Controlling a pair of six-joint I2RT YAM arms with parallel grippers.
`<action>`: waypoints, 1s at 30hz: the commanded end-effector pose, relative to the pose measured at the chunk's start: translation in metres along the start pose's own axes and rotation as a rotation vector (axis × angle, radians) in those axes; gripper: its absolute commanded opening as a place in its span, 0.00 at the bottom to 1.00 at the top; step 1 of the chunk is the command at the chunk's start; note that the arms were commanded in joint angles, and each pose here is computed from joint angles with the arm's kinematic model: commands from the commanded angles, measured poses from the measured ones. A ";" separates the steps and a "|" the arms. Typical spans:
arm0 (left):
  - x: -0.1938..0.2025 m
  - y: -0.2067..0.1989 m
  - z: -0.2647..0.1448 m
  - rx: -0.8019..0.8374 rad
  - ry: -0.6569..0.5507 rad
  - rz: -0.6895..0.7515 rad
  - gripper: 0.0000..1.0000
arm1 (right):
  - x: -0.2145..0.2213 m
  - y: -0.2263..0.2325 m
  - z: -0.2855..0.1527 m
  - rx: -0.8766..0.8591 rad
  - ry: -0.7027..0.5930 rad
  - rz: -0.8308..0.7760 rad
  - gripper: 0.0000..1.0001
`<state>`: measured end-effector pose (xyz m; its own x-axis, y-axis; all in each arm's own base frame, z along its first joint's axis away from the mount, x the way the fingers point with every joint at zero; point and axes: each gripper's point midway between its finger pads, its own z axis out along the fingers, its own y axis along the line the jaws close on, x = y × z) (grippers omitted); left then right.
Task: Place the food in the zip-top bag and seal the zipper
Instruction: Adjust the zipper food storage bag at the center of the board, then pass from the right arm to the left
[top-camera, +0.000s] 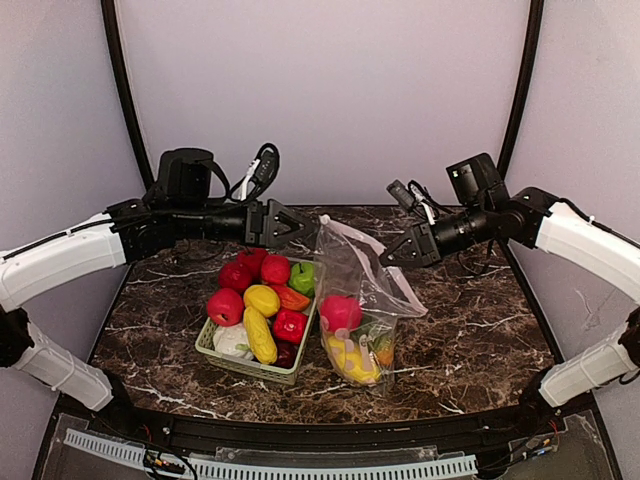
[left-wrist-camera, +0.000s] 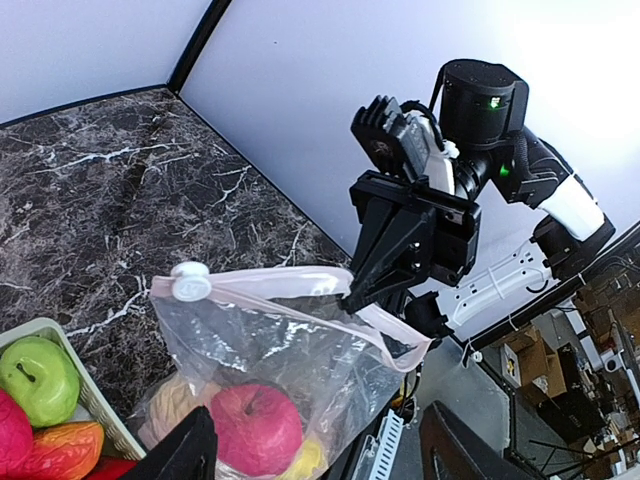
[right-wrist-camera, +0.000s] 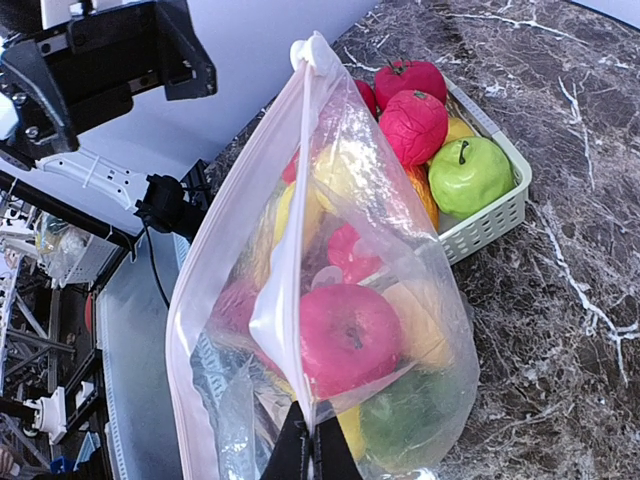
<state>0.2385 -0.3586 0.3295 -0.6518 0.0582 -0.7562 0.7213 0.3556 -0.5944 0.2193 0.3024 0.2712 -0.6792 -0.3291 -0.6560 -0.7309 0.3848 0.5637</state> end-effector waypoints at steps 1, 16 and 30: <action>0.010 0.009 0.002 0.067 0.030 0.029 0.70 | -0.006 0.007 -0.001 -0.053 -0.028 -0.046 0.00; -0.002 0.039 0.028 0.180 0.000 0.035 0.46 | -0.008 0.012 -0.005 -0.083 -0.045 -0.044 0.00; -0.011 0.053 0.044 0.177 -0.028 0.007 0.31 | -0.008 0.014 -0.007 -0.086 -0.056 -0.049 0.00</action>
<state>0.2891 -0.3808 0.2750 -0.6741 0.0691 -0.7354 0.7299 0.2147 -0.6490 0.2143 0.3056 0.2766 -0.6664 -0.3231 -0.6720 -0.7452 0.3172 0.5866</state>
